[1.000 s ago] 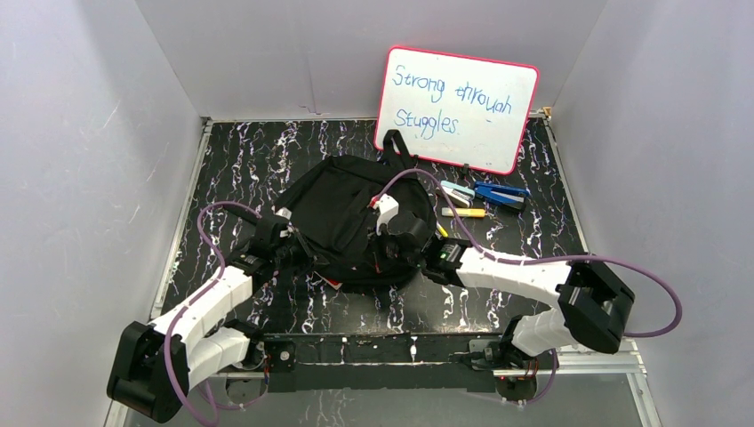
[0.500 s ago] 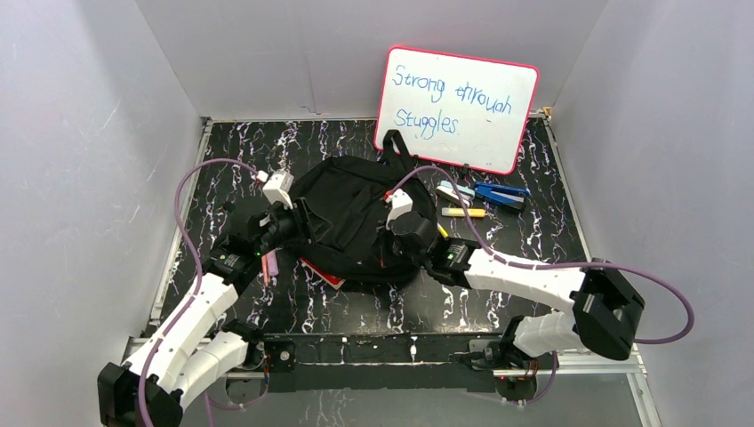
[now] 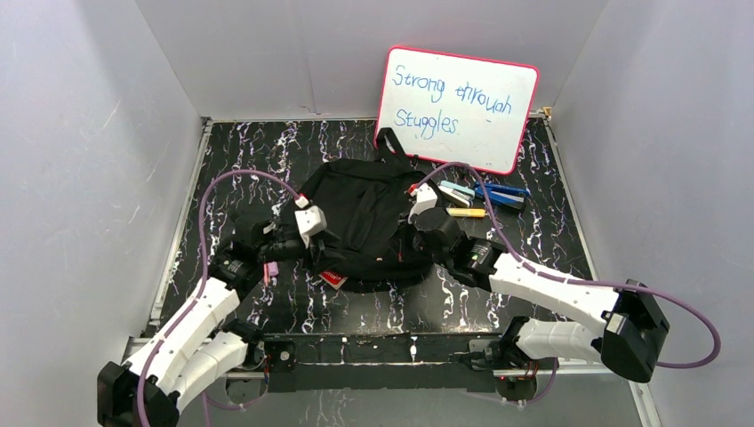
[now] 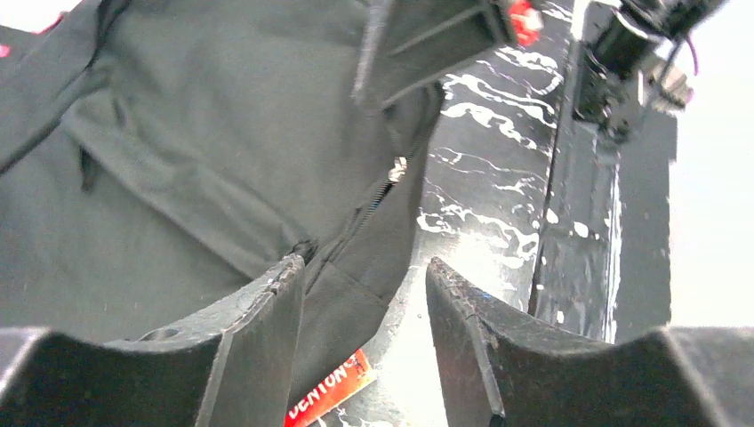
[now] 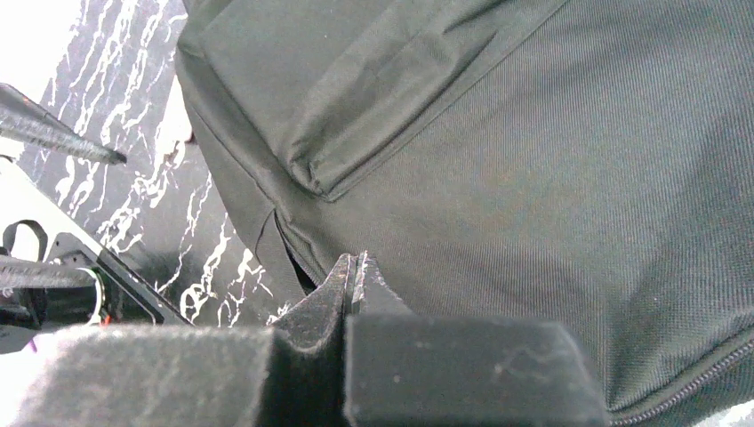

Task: Pack the student bag
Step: Unzip the student bag at the center of the board.

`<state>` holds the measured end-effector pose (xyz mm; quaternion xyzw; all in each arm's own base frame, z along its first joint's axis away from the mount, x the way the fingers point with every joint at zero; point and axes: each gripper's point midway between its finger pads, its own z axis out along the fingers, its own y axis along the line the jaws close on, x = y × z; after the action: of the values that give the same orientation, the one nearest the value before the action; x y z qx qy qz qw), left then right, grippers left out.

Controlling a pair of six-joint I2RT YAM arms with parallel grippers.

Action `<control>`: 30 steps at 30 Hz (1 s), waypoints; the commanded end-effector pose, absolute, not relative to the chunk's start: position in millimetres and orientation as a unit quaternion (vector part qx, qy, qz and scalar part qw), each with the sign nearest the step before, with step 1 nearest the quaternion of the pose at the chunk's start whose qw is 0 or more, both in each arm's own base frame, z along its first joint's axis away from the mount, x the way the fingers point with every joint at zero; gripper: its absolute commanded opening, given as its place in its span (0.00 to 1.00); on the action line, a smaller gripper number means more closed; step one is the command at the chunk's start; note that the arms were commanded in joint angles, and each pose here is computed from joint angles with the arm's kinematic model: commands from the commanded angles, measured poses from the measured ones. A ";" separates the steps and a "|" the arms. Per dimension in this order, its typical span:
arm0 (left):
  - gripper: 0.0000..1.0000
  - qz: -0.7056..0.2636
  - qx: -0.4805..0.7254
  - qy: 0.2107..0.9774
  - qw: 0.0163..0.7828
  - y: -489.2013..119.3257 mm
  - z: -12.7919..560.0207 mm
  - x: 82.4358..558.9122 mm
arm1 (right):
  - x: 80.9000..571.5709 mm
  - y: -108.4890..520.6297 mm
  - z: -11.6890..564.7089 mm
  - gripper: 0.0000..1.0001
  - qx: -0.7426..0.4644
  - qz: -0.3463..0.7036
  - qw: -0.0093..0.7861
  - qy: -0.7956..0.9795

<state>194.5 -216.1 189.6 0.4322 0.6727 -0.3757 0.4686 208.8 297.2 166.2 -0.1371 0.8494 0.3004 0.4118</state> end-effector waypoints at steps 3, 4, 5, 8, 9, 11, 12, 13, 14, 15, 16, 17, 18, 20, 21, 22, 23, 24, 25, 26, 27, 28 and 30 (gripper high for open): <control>0.52 -0.394 0.563 0.559 0.464 -236.6 180.9 166.4 | 210.1 296.6 180.1 0.00 -0.141 0.325 0.427 0.832; 0.52 -0.394 0.572 0.556 0.456 -239.7 176.0 165.1 | 209.5 297.4 180.5 0.00 -0.142 0.327 0.427 0.831; 0.52 -0.392 0.580 0.555 0.450 -243.0 171.5 164.5 | 208.4 298.0 181.0 0.00 -0.143 0.331 0.426 0.830; 0.54 -0.379 0.599 0.553 0.438 -252.2 162.3 166.7 | 206.9 299.4 182.4 0.00 -0.143 0.339 0.426 0.827; 0.54 -0.372 0.606 0.553 0.435 -254.6 158.3 167.4 | 207.3 301.2 185.3 0.00 -0.143 0.344 0.429 0.823; 0.55 -0.359 0.621 0.549 0.429 -258.3 151.4 168.1 | 206.3 302.0 186.6 0.00 -0.143 0.349 0.429 0.821; 0.55 -0.353 0.629 0.547 0.424 -259.8 147.1 167.9 | 205.7 302.2 187.0 0.00 -0.143 0.351 0.429 0.820; 0.55 -0.350 0.636 0.546 0.418 -261.6 143.4 167.2 | 205.3 302.1 187.8 0.00 -0.142 0.353 0.430 0.819; 0.55 -0.348 0.640 0.547 0.412 -262.7 140.3 168.2 | 205.0 302.0 187.9 0.00 -0.142 0.355 0.430 0.818; 0.55 -0.349 0.642 0.548 0.407 -264.1 138.1 168.2 | 204.4 301.6 187.4 0.00 -0.141 0.356 0.429 0.818; 0.55 -0.352 0.644 0.548 0.401 -265.8 136.4 167.9 | 203.9 301.7 188.3 0.00 -0.141 0.358 0.430 0.817; 0.55 -0.357 0.645 0.548 0.395 -268.0 135.0 166.8 | 203.9 301.4 188.4 0.00 -0.141 0.359 0.430 0.817; 0.55 -0.360 0.646 0.548 0.390 -269.7 133.4 166.4 | 203.1 301.6 188.9 0.00 -0.142 0.361 0.429 0.816; 0.55 -0.362 0.648 0.550 0.383 -273.1 130.9 167.2 | 201.8 302.1 188.2 0.00 -0.144 0.362 0.427 0.816; 0.55 -0.362 0.649 0.551 0.380 -274.8 129.7 168.3 | 201.0 302.4 187.9 0.00 -0.146 0.363 0.426 0.816; 0.55 -0.359 0.650 0.553 0.378 -275.8 128.6 169.3 | 200.8 302.1 187.5 0.00 -0.146 0.363 0.426 0.816; 0.55 -0.356 0.651 0.554 0.377 -276.4 127.9 170.5 | 200.5 302.2 188.1 0.00 -0.147 0.365 0.426 0.815; 0.55 -0.351 0.652 0.555 0.380 -276.8 128.2 172.8 | 199.9 302.3 187.5 0.00 -0.148 0.365 0.425 0.815; 0.54 -0.345 0.653 0.555 0.383 -276.6 128.3 175.1 | 199.6 302.1 188.1 0.00 -0.148 0.366 0.426 0.814; 0.54 -0.337 0.655 0.555 0.386 -276.0 128.3 177.5 | 199.0 302.2 187.8 0.00 -0.149 0.367 0.425 0.814; 0.54 -0.328 0.655 0.557 0.390 -274.8 128.3 180.3 | 198.5 302.3 188.1 0.00 -0.149 0.368 0.425 0.814; 0.54 -0.321 0.655 0.559 0.394 -274.0 128.6 182.7 | 198.1 302.5 188.7 0.00 -0.150 0.369 0.425 0.813; 0.54 -0.309 0.656 0.557 0.404 -272.4 130.6 186.3 | 198.0 302.6 189.2 0.00 -0.150 0.371 0.425 0.812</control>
<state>173.2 -270.5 113.3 0.6464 0.5742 -0.3413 0.3687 193.4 296.9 162.4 -0.1572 0.8398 0.3378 0.3950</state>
